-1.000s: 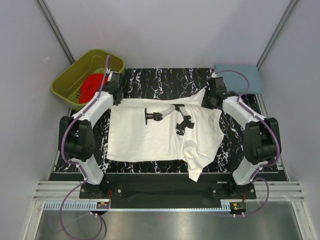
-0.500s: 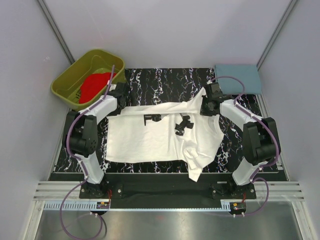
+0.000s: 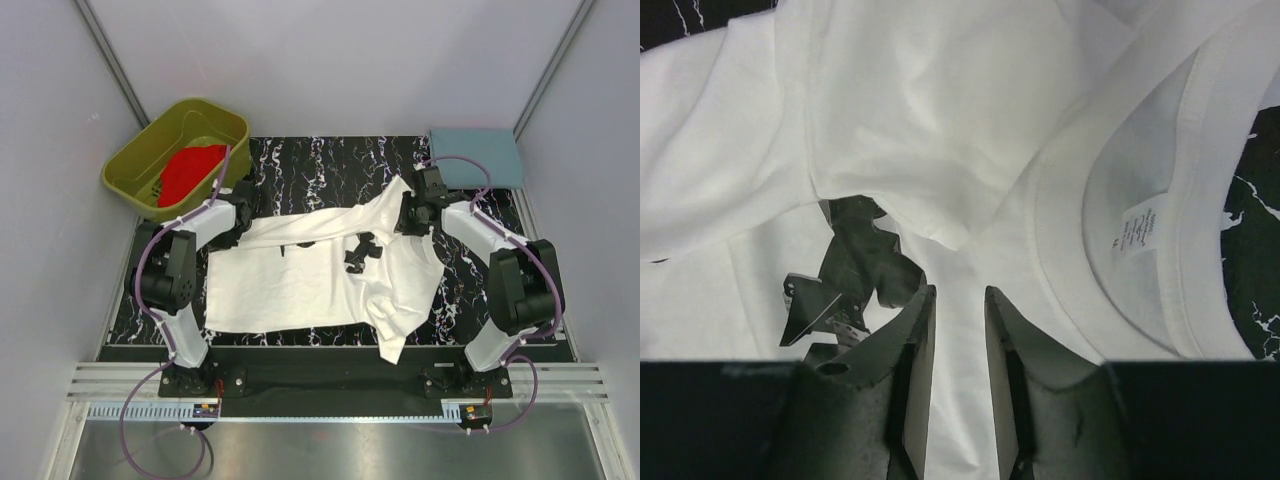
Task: Fold and stack the t-shirts
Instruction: Fold the tshirt
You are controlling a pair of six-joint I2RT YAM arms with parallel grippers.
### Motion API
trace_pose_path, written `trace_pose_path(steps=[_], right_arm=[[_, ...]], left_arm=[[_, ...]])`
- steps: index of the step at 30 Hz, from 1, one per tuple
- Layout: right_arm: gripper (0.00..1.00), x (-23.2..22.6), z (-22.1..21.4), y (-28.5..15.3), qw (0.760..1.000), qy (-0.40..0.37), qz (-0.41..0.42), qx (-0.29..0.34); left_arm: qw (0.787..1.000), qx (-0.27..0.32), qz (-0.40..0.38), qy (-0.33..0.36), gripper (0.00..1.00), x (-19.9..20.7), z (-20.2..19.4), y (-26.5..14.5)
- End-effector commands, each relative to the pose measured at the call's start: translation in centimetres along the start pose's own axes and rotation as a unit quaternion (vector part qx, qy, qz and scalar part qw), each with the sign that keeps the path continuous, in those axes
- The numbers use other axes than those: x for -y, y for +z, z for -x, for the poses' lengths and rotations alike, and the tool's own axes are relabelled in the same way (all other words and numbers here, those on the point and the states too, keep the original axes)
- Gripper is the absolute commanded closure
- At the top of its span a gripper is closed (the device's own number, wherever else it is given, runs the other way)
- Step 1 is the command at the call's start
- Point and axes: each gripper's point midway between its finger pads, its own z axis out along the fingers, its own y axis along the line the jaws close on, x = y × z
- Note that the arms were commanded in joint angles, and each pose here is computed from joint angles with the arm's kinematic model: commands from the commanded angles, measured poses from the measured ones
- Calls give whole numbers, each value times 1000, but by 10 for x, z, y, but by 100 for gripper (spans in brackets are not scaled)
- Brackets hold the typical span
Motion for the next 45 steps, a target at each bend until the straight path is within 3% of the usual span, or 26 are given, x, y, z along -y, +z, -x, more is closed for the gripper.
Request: trace_pose_path(steps=[1,3,7,9,11,14,16,22,28,32,43,44,45], right_arm=[[66,-12,36,-36,998,1,26,50],[66,-2,46,-44,998,10,13,61],[64,27,57,-52,996,42,-24,77],[61,42,61,-51,994,55,-50,81],[59,52,65,-46,993,75,-51,79],[47,62,73,-29,991,95,-40,82],[44,64,83,-18,990,101,-18,92],[44,82,97,12,989,122,2,81],[45,105,93,33,989,133,-18,68],[51,116,96,51,987,140,-25,72],[52,109,95,68,987,147,23,62],[56,111,90,71,987,151,17,52],[66,115,89,71,987,153,6,47]], left_arm=[[1000,15,9,-22,86,-10,9,-11],[999,21,23,-31,68,-19,11,-16],[997,40,18,-65,49,-32,24,-34],[994,65,-2,-89,48,-36,39,-51],[989,92,-72,-93,47,-19,52,-71],[970,99,-203,-88,43,27,56,-89],[956,86,-268,-81,43,54,52,-95],[936,20,-345,-69,41,108,26,-82],[947,-46,-310,-67,40,123,-4,-48],[950,-73,-298,-63,40,131,-11,-36],[958,-67,-270,-72,38,121,-7,-27],[958,-70,-269,-71,38,122,-9,-26],[959,-73,-265,-71,38,121,-11,-24]])
